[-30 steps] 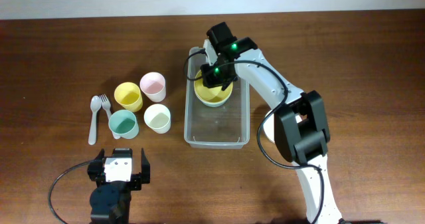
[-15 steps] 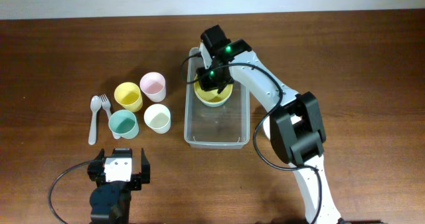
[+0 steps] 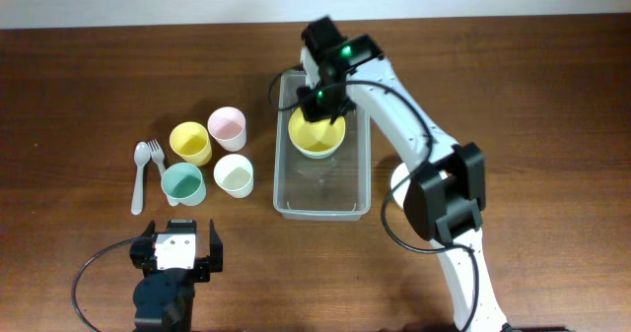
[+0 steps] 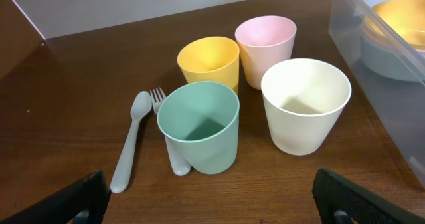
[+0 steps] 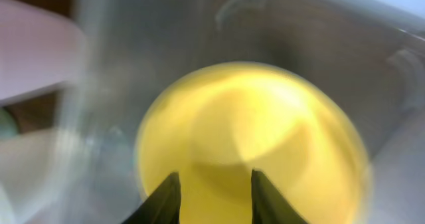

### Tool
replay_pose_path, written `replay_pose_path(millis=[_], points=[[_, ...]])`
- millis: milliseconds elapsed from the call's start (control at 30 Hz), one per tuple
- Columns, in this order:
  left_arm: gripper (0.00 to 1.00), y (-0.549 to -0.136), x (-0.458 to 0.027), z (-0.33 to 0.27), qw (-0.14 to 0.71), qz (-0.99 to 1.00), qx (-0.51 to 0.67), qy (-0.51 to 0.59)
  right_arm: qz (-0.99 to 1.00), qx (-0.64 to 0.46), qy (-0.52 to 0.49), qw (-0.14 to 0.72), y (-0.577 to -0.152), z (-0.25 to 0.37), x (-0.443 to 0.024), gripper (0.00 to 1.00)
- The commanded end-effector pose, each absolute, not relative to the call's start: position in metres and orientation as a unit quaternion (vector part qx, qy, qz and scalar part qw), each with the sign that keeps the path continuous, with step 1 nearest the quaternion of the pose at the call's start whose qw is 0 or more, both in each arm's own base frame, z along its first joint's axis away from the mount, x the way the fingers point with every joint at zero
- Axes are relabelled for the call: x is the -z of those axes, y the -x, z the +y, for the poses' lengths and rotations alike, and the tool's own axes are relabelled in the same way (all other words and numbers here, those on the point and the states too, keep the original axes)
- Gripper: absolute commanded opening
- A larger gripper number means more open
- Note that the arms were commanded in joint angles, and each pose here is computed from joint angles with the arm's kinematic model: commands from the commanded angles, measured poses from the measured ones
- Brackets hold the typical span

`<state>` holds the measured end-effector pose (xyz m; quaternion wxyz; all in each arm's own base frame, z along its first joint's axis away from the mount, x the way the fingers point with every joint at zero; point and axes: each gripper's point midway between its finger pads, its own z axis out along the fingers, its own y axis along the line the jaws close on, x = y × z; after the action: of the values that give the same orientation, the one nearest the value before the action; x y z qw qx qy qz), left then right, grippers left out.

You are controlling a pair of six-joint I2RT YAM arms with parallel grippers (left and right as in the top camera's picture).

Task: Pack container
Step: 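Press the yellow bowl down into the stack with the right gripper, then move the right gripper to the white bowl and grasp its rim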

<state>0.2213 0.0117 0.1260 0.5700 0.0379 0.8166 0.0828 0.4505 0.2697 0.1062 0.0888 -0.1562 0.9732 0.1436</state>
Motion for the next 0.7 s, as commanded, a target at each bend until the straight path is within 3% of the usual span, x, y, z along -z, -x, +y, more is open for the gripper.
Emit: replay_pose_path(millis=[0,233,667], points=[[1.0,-0.222,-0.123,0.012,0.57,0.817,-0.079,-0.034,0.966,-0.124,0.138,0.18,-0.451,0.24,-0.216,0.31],[1.0,-0.222,-0.123,0.012,0.57,0.817,-0.079,-0.034,0.986,-0.02,0.025,0.165,-0.418,0.157,-0.257,0.33],[1.0,-0.222,-0.123,0.012,0.57,0.817,-0.079,-0.034,0.982,-0.048,-0.037,0.178,-0.423,0.081,-0.281,0.37]])
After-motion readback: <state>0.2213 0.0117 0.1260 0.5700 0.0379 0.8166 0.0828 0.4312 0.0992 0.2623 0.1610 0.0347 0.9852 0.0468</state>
